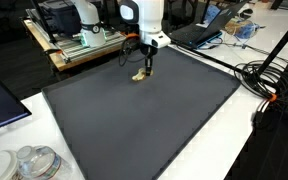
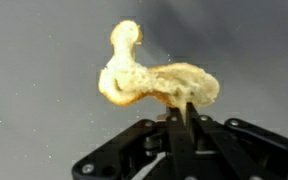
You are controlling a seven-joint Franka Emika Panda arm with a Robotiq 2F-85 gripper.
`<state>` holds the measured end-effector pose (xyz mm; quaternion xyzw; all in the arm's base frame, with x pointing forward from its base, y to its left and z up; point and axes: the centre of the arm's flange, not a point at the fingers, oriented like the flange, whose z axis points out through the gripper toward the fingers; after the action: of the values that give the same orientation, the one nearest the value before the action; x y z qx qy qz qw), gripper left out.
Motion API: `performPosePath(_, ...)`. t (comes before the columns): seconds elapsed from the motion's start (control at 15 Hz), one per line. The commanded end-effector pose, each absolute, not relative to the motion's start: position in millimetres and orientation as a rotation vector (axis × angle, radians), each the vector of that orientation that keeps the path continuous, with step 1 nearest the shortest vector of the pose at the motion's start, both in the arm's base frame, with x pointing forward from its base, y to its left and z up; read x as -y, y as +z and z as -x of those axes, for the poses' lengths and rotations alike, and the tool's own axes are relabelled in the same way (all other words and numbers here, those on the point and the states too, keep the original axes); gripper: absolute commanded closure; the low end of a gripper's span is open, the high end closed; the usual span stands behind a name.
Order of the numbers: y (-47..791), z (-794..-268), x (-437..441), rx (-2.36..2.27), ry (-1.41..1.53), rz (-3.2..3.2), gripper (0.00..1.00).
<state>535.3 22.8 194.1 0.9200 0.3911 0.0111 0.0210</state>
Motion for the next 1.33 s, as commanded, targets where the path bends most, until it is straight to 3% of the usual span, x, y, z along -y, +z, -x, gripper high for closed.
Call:
performPosePath(0.0, 204.2, -527.3, -24.7, -1.25, -0.005, -2.808, 0.98)
performPosePath(0.33, 206.7, -526.5, -26.8, -1.282, -0.012, -2.805, 0.98)
performPosePath(0.4, 207.3, -526.1, -26.7, -1.278, -0.005, -2.804, 0.67)
performPosePath(0.6, 210.2, -526.9, -25.7, -1.277, 0.011, -2.816, 0.53)
performPosePath(1.07, 218.9, -522.6, -29.6, -1.003, -0.071, -3.046, 0.04)
performPosePath(1.27, 232.3, -515.7, -31.3, -0.762, -0.046, -3.152, 0.0)
